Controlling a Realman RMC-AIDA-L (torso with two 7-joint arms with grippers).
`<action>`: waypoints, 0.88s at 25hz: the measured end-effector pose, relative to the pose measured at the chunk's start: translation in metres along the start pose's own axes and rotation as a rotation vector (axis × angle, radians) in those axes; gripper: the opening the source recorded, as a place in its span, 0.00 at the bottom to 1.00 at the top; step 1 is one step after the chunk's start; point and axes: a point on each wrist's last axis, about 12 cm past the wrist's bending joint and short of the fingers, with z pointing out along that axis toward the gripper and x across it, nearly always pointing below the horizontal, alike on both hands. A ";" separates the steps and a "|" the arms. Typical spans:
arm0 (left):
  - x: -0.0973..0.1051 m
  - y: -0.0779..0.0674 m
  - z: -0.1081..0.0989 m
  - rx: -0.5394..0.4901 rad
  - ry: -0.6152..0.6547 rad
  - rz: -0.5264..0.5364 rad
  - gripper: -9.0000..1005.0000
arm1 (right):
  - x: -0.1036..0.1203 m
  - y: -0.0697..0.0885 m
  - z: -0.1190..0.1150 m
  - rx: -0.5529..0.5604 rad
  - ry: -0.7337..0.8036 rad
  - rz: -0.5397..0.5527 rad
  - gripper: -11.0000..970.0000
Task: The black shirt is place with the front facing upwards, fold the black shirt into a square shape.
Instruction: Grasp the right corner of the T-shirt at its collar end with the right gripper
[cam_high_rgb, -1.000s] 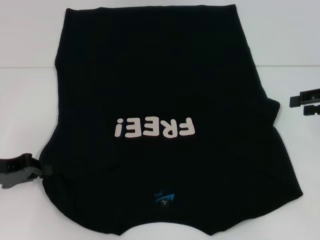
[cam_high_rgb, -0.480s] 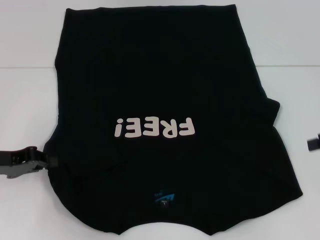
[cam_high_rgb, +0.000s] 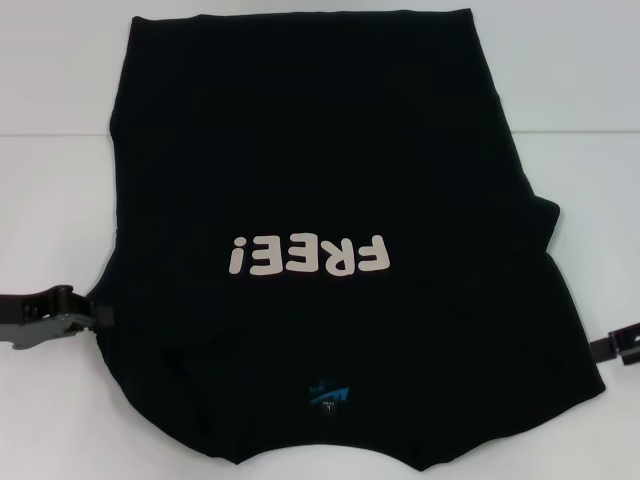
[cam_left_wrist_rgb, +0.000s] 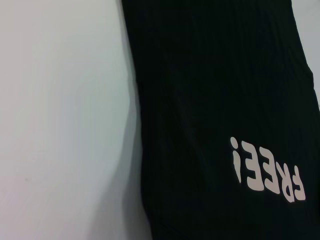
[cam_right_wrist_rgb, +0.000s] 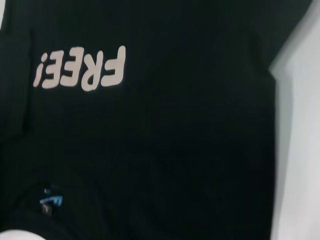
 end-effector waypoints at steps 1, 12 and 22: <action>0.000 0.000 0.000 0.000 0.000 0.000 0.05 | 0.001 0.000 0.003 0.006 0.003 -0.006 0.65; 0.002 0.000 0.005 0.004 0.004 -0.011 0.05 | 0.003 0.004 0.025 0.060 0.051 -0.023 0.65; 0.002 0.000 0.005 0.008 0.002 -0.015 0.06 | 0.002 0.006 0.029 0.069 0.058 -0.022 0.65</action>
